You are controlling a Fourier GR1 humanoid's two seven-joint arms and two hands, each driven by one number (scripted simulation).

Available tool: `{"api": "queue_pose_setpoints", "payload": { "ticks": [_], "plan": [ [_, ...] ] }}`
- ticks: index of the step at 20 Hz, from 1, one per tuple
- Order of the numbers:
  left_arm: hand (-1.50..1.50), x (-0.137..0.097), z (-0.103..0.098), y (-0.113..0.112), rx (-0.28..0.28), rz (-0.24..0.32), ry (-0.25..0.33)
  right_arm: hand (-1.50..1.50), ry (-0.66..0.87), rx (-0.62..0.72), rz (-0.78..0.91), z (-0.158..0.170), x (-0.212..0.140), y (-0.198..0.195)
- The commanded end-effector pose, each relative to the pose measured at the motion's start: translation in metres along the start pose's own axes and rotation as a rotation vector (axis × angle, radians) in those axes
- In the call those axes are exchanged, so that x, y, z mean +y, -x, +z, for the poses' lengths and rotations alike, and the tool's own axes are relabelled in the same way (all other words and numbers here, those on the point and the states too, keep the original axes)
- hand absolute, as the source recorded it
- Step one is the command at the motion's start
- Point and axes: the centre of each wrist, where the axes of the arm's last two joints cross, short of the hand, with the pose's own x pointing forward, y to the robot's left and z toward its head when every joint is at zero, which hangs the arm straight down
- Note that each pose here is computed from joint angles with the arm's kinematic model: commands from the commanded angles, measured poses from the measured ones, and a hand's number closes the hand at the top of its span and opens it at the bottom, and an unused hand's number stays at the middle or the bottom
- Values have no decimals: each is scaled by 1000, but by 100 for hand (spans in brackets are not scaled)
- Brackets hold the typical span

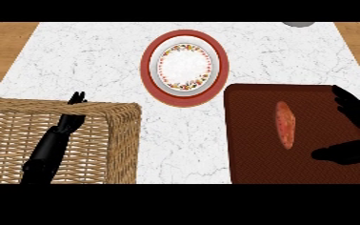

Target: Pick the sweet potato from the tray and place it in the plate

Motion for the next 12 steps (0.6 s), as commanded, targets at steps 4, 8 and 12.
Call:
{"api": "queue_pose_setpoints", "payload": {
  "ticks": [4, 8, 12],
  "plan": [
    [0, 35, 8, 28, 60, -121, -131, -150, -74, 14, 55, -26, 14, 13],
    [0, 33, 2, 36, 56, -121, -157, -150, -120, 11, 51, -32, 18, 17],
    [0, 41, 9, 36, 71, -129, -147, -150, -193, 11, 78, -38, 33, 26]
  ]
}}
